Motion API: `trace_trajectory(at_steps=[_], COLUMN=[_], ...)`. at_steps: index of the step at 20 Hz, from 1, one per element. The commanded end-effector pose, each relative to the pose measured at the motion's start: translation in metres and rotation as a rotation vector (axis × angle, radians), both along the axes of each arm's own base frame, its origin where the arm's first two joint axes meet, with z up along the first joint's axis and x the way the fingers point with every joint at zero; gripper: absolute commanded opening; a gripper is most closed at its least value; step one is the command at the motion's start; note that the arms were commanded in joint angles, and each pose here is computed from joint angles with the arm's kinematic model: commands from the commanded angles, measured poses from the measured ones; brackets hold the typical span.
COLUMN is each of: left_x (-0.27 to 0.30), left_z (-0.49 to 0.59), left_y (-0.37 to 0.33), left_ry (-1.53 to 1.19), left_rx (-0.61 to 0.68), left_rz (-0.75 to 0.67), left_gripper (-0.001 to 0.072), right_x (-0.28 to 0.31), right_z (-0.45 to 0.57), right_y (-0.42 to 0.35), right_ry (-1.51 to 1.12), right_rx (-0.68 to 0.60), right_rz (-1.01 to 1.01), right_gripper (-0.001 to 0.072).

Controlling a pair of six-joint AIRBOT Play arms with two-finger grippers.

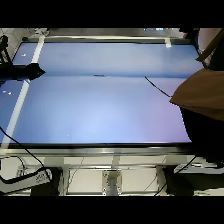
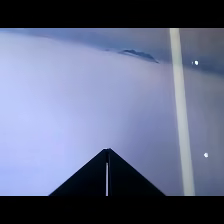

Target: Fold the clothes and pants, and hang the long-sleeved shirts on hangers.

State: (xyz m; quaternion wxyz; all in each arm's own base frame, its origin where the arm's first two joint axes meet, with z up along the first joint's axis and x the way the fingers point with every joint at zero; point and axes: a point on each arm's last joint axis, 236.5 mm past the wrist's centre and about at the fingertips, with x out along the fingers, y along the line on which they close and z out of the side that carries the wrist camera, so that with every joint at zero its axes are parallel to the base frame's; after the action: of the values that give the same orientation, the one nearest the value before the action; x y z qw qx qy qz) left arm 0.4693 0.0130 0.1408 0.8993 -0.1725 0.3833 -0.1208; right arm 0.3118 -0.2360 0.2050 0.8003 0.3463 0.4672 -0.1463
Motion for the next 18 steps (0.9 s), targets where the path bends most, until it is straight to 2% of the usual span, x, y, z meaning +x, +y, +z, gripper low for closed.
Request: trace_trajectory(at_steps=[1,3,7,10,11,12,13,16,18], left_x=[-0.001,-0.001,-0.003,-0.003,-0.003,-0.003,-0.003,-0.003,-0.005], left_z=[0.0,0.0,-0.001,-0.001,-0.001,-0.001,-0.001,-0.001,-0.002], left_y=[-0.001,-0.001,-0.002,-0.002,-0.002,-0.002,-0.002,-0.003,-0.004], left_ry=[0.002,0.005,0.01,0.013,0.013,0.013,0.013,0.013,0.02], left_rx=[-0.001,-0.001,-0.003,-0.003,-0.003,-0.003,-0.003,-0.004,-0.009], left_rz=[-0.003,-0.005,-0.009,-0.012,-0.011,-0.011,-0.012,-0.012,-0.018], left_gripper=[0.0021,0.0021,0.0021,0.0021,0.0022,0.0022,0.0022,0.0022,0.0022], right_x=[-0.095,-0.129,-0.195,-0.223,-0.226,-0.225,-0.218,-0.176,-0.124], right_z=[-0.027,-0.066,-0.164,-0.213,-0.212,-0.201,-0.182,-0.083,0.004], right_y=[-0.024,-0.019,-0.023,-0.013,-0.015,-0.023,-0.032,-0.062,-0.062], right_ry=[0.112,0.165,0.238,0.255,0.25,0.216,0.168,-0.086,-0.387], right_rx=[0.028,0.103,0.037,0.092,0.094,0.082,0.06,-0.056,-0.082], right_rz=[-0.203,-0.3,-0.553,-0.672,-0.69,-0.709,-0.714,-0.694,-0.653], right_gripper=[0.0012,0.0011,0.0012,0.0022,0.013,0.0352,0.0458,0.0456,0.0451])
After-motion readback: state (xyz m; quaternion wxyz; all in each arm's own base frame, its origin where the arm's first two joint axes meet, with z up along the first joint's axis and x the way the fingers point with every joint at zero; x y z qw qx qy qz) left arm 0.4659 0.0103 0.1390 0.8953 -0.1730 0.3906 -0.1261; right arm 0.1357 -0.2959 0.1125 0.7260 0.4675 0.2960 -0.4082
